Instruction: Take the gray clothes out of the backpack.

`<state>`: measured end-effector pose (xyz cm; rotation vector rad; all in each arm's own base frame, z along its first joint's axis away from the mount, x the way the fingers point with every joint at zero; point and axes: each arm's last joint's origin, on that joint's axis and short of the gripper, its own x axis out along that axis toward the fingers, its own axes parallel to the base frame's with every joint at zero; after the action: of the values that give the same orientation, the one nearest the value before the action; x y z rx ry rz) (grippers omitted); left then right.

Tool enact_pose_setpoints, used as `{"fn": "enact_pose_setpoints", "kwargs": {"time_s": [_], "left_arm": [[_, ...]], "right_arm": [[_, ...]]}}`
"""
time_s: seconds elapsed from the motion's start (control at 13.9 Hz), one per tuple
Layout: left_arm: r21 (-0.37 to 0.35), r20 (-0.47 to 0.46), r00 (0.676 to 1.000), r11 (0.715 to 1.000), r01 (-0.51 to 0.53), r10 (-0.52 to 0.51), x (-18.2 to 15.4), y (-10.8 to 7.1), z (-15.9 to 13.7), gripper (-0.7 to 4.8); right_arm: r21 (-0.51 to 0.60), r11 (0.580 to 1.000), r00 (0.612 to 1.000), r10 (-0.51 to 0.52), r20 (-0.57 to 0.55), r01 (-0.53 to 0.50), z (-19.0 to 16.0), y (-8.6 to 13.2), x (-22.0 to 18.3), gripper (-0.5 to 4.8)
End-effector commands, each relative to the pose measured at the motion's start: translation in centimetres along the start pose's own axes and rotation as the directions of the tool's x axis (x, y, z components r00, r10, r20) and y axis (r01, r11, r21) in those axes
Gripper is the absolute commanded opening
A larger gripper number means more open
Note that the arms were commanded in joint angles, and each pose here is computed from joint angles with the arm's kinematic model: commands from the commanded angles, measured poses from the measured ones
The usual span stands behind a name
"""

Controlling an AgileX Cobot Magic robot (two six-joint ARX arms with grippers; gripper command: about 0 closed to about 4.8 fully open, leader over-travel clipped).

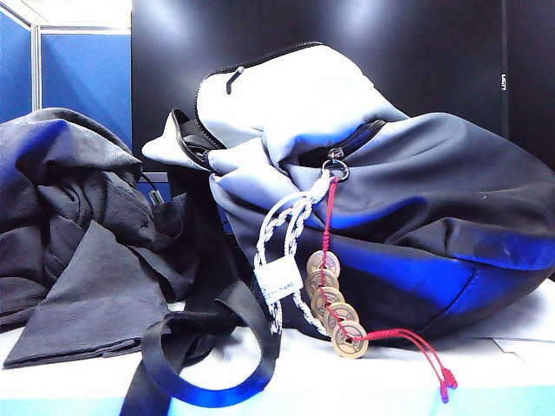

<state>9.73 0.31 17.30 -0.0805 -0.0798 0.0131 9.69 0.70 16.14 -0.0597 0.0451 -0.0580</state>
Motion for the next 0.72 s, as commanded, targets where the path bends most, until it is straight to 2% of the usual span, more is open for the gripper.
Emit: {"fn": "enact_pose_setpoints", "kwargs": {"time_s": [0.07,0.72], "left_arm": [[-0.002,0.009,1.000,1.000,0.001,-0.001,-0.02,-0.01,0.09,-0.05],[-0.002,0.009,1.000,1.000,0.001,-0.001,-0.02,-0.01,0.09,-0.05]], "right_arm": [[0.008,1.000,1.000,0.026,0.011,-0.026,-0.12,-0.50,0.14,-0.04],[0.010,0.999,0.999,0.047,0.020,-0.048,-0.06,-0.64,0.12,-0.04]]}}
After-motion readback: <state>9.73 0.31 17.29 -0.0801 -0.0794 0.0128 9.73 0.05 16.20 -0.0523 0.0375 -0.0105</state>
